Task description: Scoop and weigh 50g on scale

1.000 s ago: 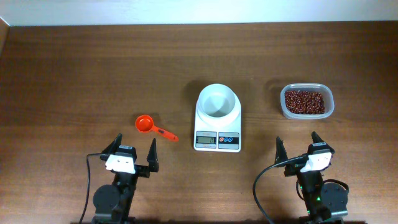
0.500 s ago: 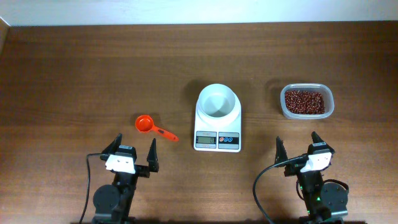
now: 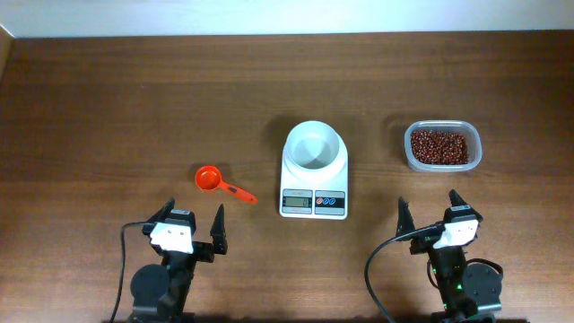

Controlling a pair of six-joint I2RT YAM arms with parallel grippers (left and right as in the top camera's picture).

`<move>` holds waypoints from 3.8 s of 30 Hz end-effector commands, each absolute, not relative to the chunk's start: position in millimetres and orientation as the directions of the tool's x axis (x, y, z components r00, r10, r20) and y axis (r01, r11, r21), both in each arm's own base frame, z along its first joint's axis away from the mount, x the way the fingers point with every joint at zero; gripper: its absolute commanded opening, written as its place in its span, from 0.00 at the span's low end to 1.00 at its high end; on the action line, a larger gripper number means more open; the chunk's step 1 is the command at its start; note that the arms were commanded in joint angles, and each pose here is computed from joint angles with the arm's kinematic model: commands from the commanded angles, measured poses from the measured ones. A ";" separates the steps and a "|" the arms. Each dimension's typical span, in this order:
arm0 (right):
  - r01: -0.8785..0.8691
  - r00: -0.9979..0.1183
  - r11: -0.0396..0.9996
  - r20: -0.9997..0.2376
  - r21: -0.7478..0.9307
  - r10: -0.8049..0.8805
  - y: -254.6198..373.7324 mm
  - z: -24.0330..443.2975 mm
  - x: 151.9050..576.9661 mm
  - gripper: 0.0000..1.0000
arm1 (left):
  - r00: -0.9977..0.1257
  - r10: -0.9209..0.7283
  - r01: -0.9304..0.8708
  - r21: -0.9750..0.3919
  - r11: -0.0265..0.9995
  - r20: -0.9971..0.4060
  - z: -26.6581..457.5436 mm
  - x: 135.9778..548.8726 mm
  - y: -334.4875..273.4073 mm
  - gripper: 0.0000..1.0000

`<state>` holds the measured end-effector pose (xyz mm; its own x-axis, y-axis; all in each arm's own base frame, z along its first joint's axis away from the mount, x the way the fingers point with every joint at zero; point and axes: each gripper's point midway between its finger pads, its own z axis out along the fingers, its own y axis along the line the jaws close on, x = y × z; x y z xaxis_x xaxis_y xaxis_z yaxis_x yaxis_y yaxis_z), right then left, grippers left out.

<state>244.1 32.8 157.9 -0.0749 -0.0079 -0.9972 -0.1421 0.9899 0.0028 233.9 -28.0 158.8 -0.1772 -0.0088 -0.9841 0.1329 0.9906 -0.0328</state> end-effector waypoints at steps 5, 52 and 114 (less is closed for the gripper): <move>-0.158 -0.078 0.987 -0.997 0.011 -0.002 36.1 155.9 243.4 0.99 | -0.150 -0.019 0.140 -0.041 0.989 -0.989 171.3 232.2 -29.4 0.99; -0.158 -0.078 0.987 -0.997 0.011 -0.002 36.1 155.9 243.4 0.99 | -0.658 -0.060 0.112 -0.176 0.978 -0.751 232.0 255.8 -43.7 0.99; -0.158 -0.078 0.987 -0.997 0.011 -0.002 36.2 155.9 243.4 0.99 | -0.516 -0.823 -0.824 -0.126 0.553 -0.236 40.1 314.9 2.4 0.00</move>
<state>244.0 33.0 157.9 -0.0749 -0.0079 -0.9972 -0.1428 0.9897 0.0029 319.5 0.9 8.5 -0.5914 -0.7785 -0.2102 -0.7858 0.6149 -0.0664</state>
